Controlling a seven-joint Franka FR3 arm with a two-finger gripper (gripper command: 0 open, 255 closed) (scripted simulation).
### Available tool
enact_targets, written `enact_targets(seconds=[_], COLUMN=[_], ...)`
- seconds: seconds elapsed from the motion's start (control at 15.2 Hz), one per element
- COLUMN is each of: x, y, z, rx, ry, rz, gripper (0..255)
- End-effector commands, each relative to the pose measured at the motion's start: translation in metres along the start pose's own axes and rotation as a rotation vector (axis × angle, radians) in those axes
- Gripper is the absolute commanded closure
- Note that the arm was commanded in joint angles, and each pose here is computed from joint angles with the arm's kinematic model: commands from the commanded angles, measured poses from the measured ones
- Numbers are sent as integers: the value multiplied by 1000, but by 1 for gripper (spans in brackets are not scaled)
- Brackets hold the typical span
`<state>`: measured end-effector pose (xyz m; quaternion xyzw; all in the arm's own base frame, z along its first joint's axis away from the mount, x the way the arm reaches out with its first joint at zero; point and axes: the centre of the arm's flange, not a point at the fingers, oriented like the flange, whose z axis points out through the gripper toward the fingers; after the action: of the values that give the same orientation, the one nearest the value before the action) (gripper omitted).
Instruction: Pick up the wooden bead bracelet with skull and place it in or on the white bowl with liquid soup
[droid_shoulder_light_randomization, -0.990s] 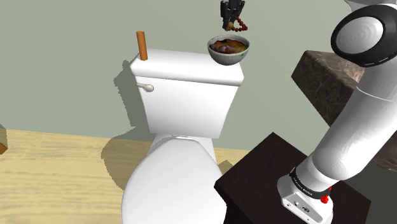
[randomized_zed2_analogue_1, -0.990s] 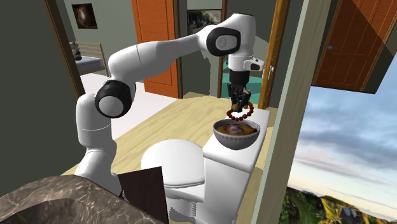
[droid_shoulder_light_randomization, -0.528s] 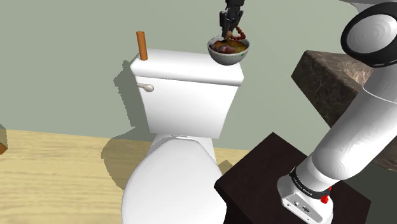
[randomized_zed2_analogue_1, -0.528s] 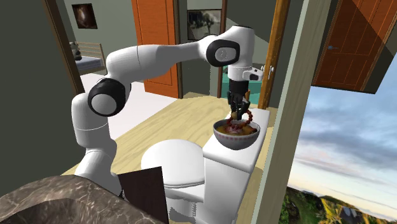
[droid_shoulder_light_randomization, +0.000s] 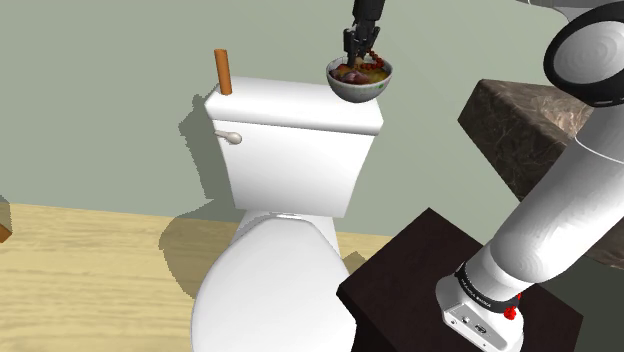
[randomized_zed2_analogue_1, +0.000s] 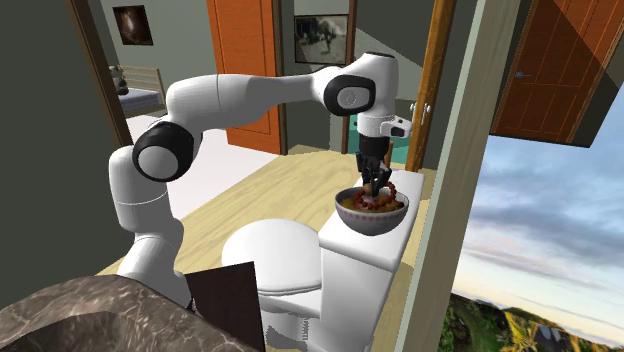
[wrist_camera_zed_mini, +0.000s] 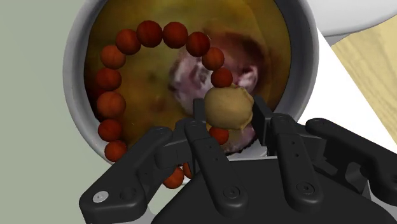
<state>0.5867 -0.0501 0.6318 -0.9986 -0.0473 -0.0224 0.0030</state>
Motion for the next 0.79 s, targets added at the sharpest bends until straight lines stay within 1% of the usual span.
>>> enact_targets(seconds=[0.0, 0.13, 0.2, 0.53, 0.73], x=[0, 0, 0, 0, 0], y=[0, 0, 0, 0, 0], z=[0, 0, 0, 0, -39], rx=[0, 0, 0, 0, 0], ry=[0, 0, 0, 0, 0], rz=[0, 0, 0, 0, 0], gripper=[255, 255, 0, 0, 0])
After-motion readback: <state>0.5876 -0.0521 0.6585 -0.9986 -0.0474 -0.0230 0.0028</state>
